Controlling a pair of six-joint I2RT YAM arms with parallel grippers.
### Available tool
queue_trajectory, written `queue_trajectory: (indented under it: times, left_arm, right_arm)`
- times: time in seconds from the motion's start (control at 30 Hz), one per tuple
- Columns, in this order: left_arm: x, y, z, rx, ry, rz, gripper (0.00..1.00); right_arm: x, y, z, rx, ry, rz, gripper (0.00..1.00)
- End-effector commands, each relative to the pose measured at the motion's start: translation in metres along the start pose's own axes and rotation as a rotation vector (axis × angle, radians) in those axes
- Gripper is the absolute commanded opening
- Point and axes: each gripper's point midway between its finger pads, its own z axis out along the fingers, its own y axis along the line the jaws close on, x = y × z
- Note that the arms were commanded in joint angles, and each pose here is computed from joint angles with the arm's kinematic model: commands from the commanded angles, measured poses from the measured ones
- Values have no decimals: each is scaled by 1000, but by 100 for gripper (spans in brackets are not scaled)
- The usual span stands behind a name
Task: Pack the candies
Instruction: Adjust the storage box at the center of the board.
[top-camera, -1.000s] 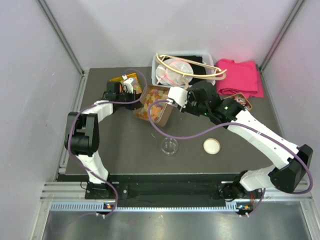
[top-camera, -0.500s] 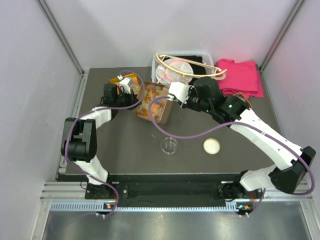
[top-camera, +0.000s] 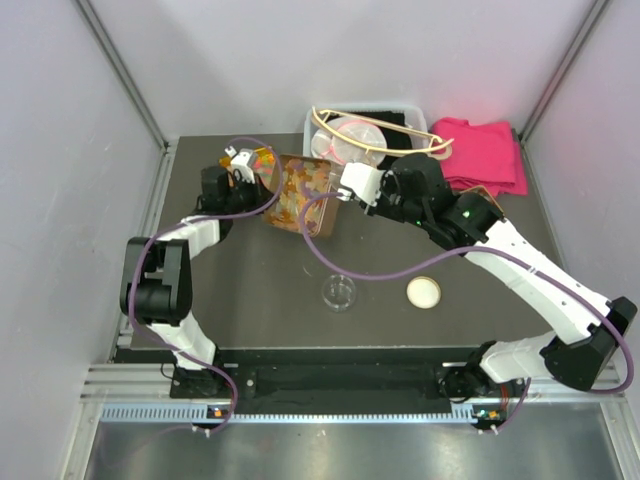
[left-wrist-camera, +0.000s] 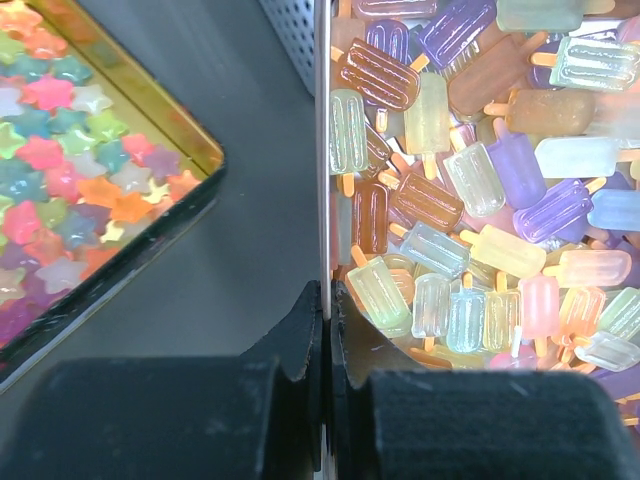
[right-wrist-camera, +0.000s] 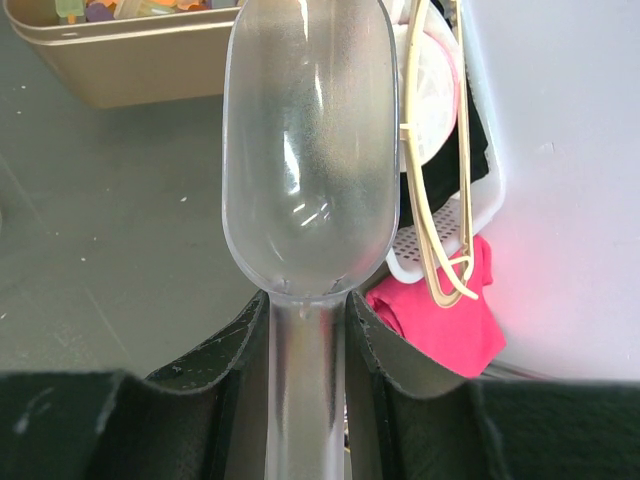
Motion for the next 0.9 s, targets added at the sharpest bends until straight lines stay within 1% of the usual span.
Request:
queue_trajectory:
  times: [0.0,0.03,0.07,0.1,0.13,0.17,0.2,0.23,0.27,0.3,0.33,0.37,0.4,0.43,0.47,0.5,0.53,0.57,0.6,0.63,0.67,0.7,0.73,0.8,0.83,0.87]
  left_arm:
    - [-70,-21,-17,58,-208,73,0]
    - [-70,-23,-17,83,-213,78,0]
    - [-70,-18,-17,60,-214,57,0]
    - [-69,-25,-19,113,-204,42,0]
    - [-75,-26,-19,99,-228,88,0]
    - [-74,-18,-20,53,-222,34,0]
    - [-75,-29,-23,123,-220,64,0]
    - [-78,-25,-22,81,-228,73,0]
    - [-78,-24,-23,84,-219,57,0]
    - [-78,-22,-22,73,-222,88,0]
    - [-77,-17,-23,45,-214,26,0]
    - [-76,-26,-25,116,-203,45,0]
    - [-77,-19,-24,73,-213,64,0]
    - [-76,-25,-27,101,-201,43,0]
    - [-79,-32,-28,139,-215,94,0]
    - [-76,-25,-26,80,-206,95,0]
    - [-79,-32,-29,122,-211,83,0]
    - [-82,-32,-29,119,-226,116,0]
    - [-86,-28,-29,81,-232,105,0]
    - [-89,-46,-36,188,-234,106,0]
    - [-92,-42,-35,142,-250,132,0]
    - [-94,-37,-34,90,-245,126,0]
    - [-97,-45,-37,132,-250,139,0]
    - [-98,-39,-33,88,-238,124,0]
    - [-93,-36,-29,113,-222,138,0]
    - [-94,-29,-26,82,-218,117,0]
  right_arm:
    - [-18,-18,-18,64,-68,8,0]
    - [-18,-17,-18,63,-67,9,0]
    - [-18,-18,-19,65,-69,9,0]
    - [-18,-18,-19,64,-68,8,0]
    - [-18,-17,-19,62,-68,8,0]
    - [-17,-18,-20,65,-67,10,0]
    - [-17,-18,-20,65,-65,10,0]
    - [-16,-19,-20,67,-65,11,0]
    - [-16,-18,-20,66,-66,11,0]
    - [-16,-18,-20,65,-67,13,0]
    - [-15,-18,-19,63,-64,14,0]
    - [-16,-18,-19,63,-66,15,0]
    - [-15,-17,-19,62,-65,17,0]
    - [-15,-16,-17,60,-65,16,0]
    - [-15,-17,-17,62,-63,18,0]
    - [-15,-17,-17,60,-65,17,0]
    - [-16,-17,-18,63,-66,18,0]
    - [-15,-17,-17,62,-63,17,0]
    - [-15,-17,-17,63,-61,17,0]
    - [-15,-19,-18,69,-61,17,0]
    - [-16,-19,-18,69,-61,18,0]
    - [-15,-20,-18,71,-59,17,0]
    - [-16,-20,-18,71,-61,15,0]
    - [-15,-20,-18,72,-60,18,0]
    - [-15,-19,-18,70,-60,18,0]
    - [-16,-19,-18,70,-62,20,0]
